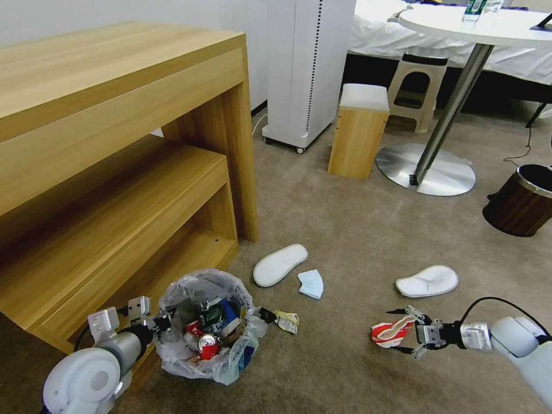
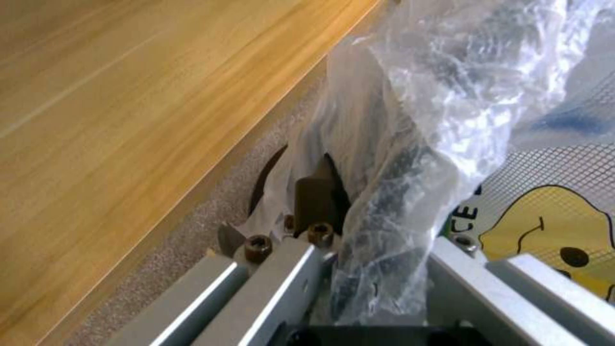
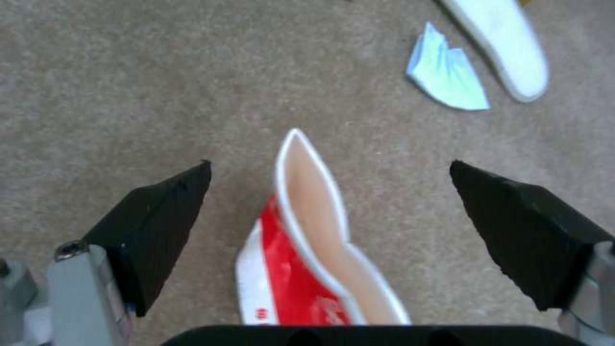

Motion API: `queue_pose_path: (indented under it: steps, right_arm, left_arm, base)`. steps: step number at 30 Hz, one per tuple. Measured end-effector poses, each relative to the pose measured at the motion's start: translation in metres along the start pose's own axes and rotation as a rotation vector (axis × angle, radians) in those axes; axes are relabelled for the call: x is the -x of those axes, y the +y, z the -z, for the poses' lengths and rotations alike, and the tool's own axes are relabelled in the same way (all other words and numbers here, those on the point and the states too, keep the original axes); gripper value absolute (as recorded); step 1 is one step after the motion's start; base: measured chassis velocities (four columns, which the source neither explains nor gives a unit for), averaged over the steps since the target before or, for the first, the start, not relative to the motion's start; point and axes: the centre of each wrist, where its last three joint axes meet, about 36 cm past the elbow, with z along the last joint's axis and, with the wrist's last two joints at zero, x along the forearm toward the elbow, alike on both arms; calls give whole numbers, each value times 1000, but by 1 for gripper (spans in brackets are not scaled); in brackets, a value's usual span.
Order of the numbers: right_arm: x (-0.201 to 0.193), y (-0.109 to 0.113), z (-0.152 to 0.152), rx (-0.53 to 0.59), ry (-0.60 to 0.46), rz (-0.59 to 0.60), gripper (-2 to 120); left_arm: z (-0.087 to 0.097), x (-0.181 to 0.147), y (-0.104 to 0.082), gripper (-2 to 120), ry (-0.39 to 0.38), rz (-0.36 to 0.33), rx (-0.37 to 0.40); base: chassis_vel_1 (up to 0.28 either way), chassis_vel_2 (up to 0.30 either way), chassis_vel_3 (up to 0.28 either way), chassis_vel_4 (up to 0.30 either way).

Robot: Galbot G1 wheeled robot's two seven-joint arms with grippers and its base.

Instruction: Pick up the trash bin and place the garbage on the floor into it.

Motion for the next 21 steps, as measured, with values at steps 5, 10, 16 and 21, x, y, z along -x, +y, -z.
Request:
queue_pose_path:
  steps: [5,10,16,21]
  right_arm:
    - [1,10,-6,23,11,21,96]
    - [3,18,-12,47,19,29,95]
    - [7,29,-19,80,25,31,93]
    - [5,38,-28,121,40,26,93]
  left_arm:
    - [1,0,0,0,-1,-2,-3]
    - [1,1,0,0,-1,-3,-6]
    - [2,0,-1,0,0,-9,-8]
    - [5,-2,-1,0,-3,-17,-7]
  base:
    - [0,0,0,0]
    - [0,0,0,0]
    - [0,0,0,0]
    - [0,0,0,0]
